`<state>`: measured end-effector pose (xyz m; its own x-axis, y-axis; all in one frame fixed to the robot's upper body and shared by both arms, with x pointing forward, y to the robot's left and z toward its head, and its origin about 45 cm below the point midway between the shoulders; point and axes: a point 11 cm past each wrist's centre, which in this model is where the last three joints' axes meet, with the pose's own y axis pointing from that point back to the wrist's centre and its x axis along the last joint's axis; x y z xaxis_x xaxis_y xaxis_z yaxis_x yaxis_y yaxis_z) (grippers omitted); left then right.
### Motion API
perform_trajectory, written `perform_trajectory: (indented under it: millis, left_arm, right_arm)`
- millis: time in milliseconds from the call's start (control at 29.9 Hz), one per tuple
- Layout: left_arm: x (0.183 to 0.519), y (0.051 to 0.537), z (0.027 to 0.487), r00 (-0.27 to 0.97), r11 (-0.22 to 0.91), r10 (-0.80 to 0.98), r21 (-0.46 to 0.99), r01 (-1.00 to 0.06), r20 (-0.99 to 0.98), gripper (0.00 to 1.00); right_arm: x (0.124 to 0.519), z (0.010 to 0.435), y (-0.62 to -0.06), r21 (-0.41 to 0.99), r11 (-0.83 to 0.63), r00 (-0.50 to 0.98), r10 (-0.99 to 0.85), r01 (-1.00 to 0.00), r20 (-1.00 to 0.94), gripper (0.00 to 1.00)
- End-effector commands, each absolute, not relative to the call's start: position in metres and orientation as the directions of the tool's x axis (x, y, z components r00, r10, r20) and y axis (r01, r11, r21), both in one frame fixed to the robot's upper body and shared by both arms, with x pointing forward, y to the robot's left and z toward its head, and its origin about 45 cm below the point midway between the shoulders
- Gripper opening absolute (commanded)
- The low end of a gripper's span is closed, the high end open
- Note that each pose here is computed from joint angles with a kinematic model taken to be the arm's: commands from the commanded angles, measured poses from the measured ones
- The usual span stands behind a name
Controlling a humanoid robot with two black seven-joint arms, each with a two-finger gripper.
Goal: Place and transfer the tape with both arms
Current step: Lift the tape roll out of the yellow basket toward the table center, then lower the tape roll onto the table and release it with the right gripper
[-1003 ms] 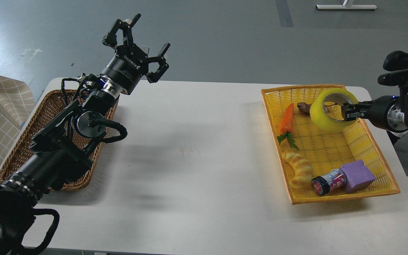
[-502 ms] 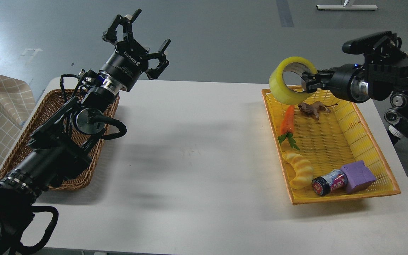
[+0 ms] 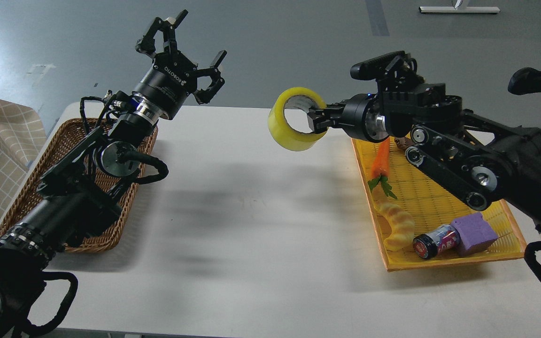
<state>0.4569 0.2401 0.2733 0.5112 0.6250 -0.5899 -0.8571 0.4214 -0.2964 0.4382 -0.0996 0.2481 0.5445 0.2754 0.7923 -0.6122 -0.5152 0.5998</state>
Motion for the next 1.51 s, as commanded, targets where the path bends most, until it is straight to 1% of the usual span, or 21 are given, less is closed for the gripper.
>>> perform_trajectory:
  millis: [0,234,301,368,602,803,937,1037,1171,1238,1472]
  left_arm:
    - [0.457,0.24,0.273,0.511,0.421,0.625,-0.295,-0.857,-0.59,0.98]
    - [0.457,0.24,0.273,0.511,0.421,0.624,-0.297,-0.857,-0.591,0.98]
    - [0.457,0.241,0.273,0.51,0.42,0.626,-0.296,-0.858,-0.589,0.98]
    - [0.457,0.242,0.273,0.509,0.419,0.629,-0.296,-0.859,-0.588,0.98]
    - [0.457,0.243,0.274,0.509,0.417,0.63,-0.297,-0.859,-0.587,0.98]
    - [0.457,0.242,0.273,0.508,0.417,0.628,-0.296,-0.859,-0.589,0.98]
    - [0.457,0.242,0.273,0.51,0.418,0.628,-0.297,-0.858,-0.589,0.98]
    - [0.457,0.243,0.273,0.508,0.417,0.63,-0.296,-0.859,-0.588,0.98]
    - [0.457,0.243,0.274,0.509,0.418,0.629,-0.297,-0.859,-0.588,0.98]
    - [0.457,0.243,0.273,0.508,0.417,0.63,-0.296,-0.859,-0.588,0.98]
    - [0.457,0.241,0.272,0.508,0.418,0.626,-0.295,-0.859,-0.591,0.98]
  right_arm:
    - [0.43,0.233,-0.082,0.628,-0.521,0.556,0.312,-0.578,0.771,0.09]
    - [0.417,0.213,-0.049,0.658,-0.536,0.572,0.348,-0.529,0.743,0.1]
    - [0.413,0.206,-0.043,0.671,-0.533,0.572,0.369,-0.515,0.732,0.16]
    - [0.411,0.2,-0.043,0.683,-0.524,0.575,0.384,-0.508,0.723,0.16]
    - [0.4,0.178,-0.045,0.725,-0.497,0.587,0.433,-0.478,0.684,0.18]
    - [0.404,0.166,-0.057,0.746,-0.457,0.609,0.437,-0.484,0.662,0.18]
    - [0.408,0.162,-0.064,0.755,-0.435,0.621,0.432,-0.491,0.653,0.21]
    - [0.406,0.153,-0.071,0.77,-0.413,0.63,0.444,-0.487,0.637,0.21]
    - [0.406,0.15,-0.073,0.775,-0.405,0.632,0.451,-0.485,0.63,0.22]
    - [0.405,0.149,-0.073,0.777,-0.403,0.635,0.45,-0.483,0.628,0.25]
    - [0.407,0.147,-0.077,0.781,-0.393,0.641,0.448,-0.486,0.624,0.25]
